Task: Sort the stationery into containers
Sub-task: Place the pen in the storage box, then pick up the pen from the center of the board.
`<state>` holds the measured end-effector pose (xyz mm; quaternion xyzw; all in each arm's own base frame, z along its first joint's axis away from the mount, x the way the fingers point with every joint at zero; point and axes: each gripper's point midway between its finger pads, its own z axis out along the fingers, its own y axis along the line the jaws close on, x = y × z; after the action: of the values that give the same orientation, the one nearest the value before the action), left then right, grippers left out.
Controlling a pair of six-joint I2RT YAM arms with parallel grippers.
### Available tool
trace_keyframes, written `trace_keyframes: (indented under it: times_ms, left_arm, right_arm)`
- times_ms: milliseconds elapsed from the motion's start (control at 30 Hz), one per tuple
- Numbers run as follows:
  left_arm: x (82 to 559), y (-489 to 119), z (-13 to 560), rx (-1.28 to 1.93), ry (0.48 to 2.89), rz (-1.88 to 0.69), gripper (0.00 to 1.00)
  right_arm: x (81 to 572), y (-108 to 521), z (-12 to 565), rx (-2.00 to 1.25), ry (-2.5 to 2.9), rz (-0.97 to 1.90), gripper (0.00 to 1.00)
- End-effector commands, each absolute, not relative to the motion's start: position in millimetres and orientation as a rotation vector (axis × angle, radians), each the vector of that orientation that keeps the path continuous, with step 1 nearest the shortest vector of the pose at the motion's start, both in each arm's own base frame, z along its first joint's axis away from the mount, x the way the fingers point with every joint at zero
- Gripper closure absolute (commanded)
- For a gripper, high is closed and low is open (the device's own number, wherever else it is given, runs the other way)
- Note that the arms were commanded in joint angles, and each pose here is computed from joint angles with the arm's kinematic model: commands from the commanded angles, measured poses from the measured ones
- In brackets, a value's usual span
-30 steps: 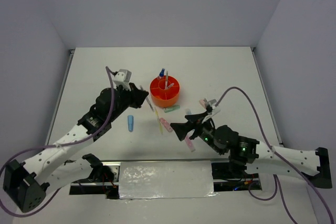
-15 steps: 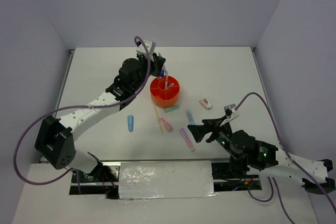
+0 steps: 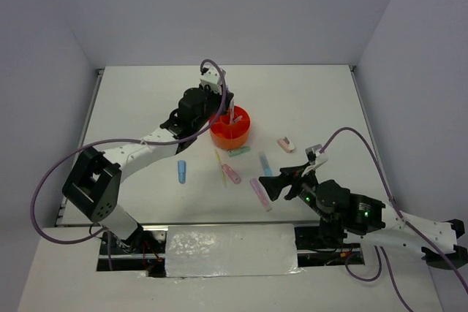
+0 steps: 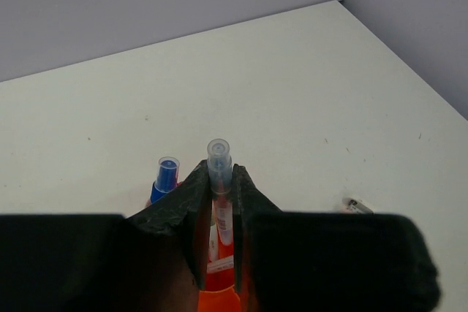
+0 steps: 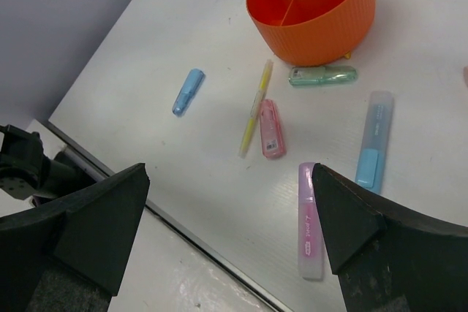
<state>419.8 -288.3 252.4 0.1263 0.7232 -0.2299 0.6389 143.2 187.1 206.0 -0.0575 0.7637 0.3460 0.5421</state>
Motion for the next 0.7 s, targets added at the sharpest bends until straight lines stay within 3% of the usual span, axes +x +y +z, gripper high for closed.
trace_keyframes:
  times_ms: [0, 200, 400, 533, 600, 667]
  left_arm:
    - [425.7, -287.6, 261.9, 0.284, 1.587, -0.518, 0.73]
    - [417.4, -277.2, 259.0, 0.283, 1.604, -0.490, 0.33]
    - [393.7, -256.6, 309.4, 0.217, 1.544, -0.514, 0.05]
    - [369.1, -227.3, 335.5, 0.111, 1.620, -0.490, 0.01]
    - [350.8, -205.0, 352.1, -0.005, 1.653, -0.495, 0.01]
    - [329.0, -173.5, 347.6, -0.088, 1.745, -0.413, 0.01]
  right_arm:
    - [142.7, 195.0, 231.2, -0.136, 1.767, 0.872, 0.00]
    - [142.7, 205.1, 231.1, -0.175, 1.778, 0.865, 0.00]
    - [148.8, 224.9, 219.4, -0.237, 1.843, 0.781, 0.00]
    - [156.5, 249.1, 204.8, -0.294, 1.934, 0.672, 0.03]
    - [162.9, 265.0, 192.3, -0.328, 2.001, 0.579, 0.09]
    - [165.5, 278.3, 185.2, -0.352, 2.047, 0.537, 0.22]
